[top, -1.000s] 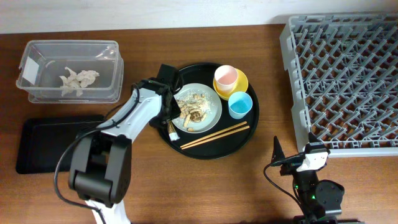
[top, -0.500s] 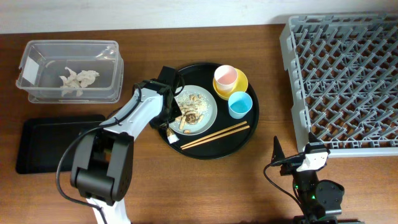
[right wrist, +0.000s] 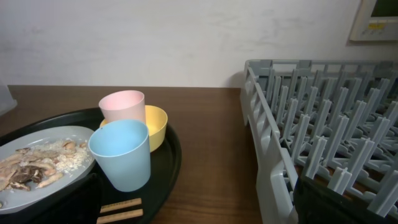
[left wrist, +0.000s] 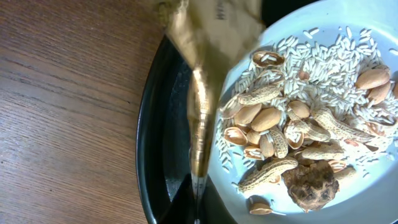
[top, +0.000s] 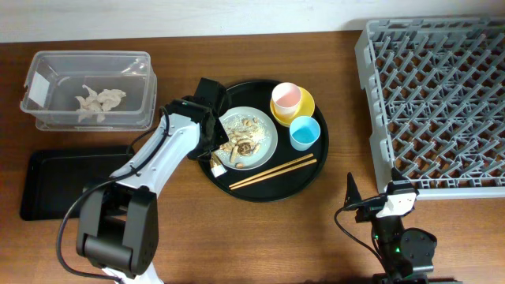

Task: Sort waste into correct bins and load items into the dishwasher rack
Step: 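Grasp the gold snack wrapper beside the plate with the left gripper, then carry the wrapper left and release it into the clear bin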

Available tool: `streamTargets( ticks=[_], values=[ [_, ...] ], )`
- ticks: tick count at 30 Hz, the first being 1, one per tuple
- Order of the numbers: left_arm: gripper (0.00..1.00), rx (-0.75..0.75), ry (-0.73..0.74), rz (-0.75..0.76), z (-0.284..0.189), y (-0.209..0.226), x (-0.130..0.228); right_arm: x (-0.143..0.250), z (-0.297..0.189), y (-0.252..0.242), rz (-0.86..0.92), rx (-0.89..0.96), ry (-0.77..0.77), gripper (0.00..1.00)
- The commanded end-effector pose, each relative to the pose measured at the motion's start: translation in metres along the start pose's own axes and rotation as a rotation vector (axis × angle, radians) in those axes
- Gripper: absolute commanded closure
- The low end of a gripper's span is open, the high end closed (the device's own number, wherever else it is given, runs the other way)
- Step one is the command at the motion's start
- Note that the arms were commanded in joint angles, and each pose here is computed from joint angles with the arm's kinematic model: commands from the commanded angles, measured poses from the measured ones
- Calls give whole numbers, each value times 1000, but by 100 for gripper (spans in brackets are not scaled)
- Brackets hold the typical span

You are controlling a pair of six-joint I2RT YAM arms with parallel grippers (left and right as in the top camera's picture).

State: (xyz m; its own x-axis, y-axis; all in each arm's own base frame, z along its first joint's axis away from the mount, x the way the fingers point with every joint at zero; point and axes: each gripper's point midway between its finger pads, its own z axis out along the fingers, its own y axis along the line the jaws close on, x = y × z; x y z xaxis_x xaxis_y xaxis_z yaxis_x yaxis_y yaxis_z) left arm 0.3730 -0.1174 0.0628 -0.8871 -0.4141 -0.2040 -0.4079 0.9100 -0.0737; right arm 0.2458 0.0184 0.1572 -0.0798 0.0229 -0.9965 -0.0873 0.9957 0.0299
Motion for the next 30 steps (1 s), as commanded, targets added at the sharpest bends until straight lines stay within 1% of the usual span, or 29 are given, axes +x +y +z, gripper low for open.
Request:
streamTargets(
  ticks=[1, 3, 5, 7, 10, 14, 18, 21, 23, 24, 25, 26, 27, 28, 29, 30],
  values=[
    [99, 65, -87, -48, -37, 1, -26, 3, 0, 0, 7, 1, 5, 2],
    [99, 99, -140, -86, -57, 7, -43, 3, 0, 0, 7, 1, 5, 2],
    [99, 145, -217, -142, -79, 16, -68, 3, 0, 0, 7, 1, 5, 2],
    [99, 193, -323, -221, -101, 34, -102, 3, 0, 0, 7, 1, 5, 2],
    [99, 224, -436, -321, -117, 64, -142, 3, 0, 0, 7, 1, 5, 1],
    [99, 212, -564, -433, -124, 106, -186, 3, 0, 0, 7, 1, 5, 2],
    [98, 153, -673, -530, -122, 151, -220, 3, 0, 0, 7, 1, 5, 2],
    [91, 146, -729, -575, -115, 172, -241, 3, 0, 0, 7, 1, 5, 2],
    [88, 150, -757, -593, -109, 180, -252, 3, 0, 0, 7, 1, 5, 2],
    [85, 151, -766, -598, -107, 182, -256, 3, 0, 0, 7, 1, 5, 2],
    [80, 151, -772, -602, -104, 184, -259, 3, 0, 0, 7, 1, 5, 2],
    [73, 152, -778, -605, -101, 186, -262, 3, 0, 0, 7, 1, 5, 2],
    [61, 151, -777, -605, -98, 186, -263, 3, 0, 0, 7, 0, 5, 2],
    [55, 152, -779, -605, -98, 186, -264, 3, 0, 0, 7, 1, 5, 2],
    [43, 152, -778, -605, -98, 186, -264, 3, 0, 0, 7, 1, 5, 2],
    [26, 157, -780, -604, -99, 185, -264, 3, 0, 0, 7, 1, 5, 2]
  ],
)
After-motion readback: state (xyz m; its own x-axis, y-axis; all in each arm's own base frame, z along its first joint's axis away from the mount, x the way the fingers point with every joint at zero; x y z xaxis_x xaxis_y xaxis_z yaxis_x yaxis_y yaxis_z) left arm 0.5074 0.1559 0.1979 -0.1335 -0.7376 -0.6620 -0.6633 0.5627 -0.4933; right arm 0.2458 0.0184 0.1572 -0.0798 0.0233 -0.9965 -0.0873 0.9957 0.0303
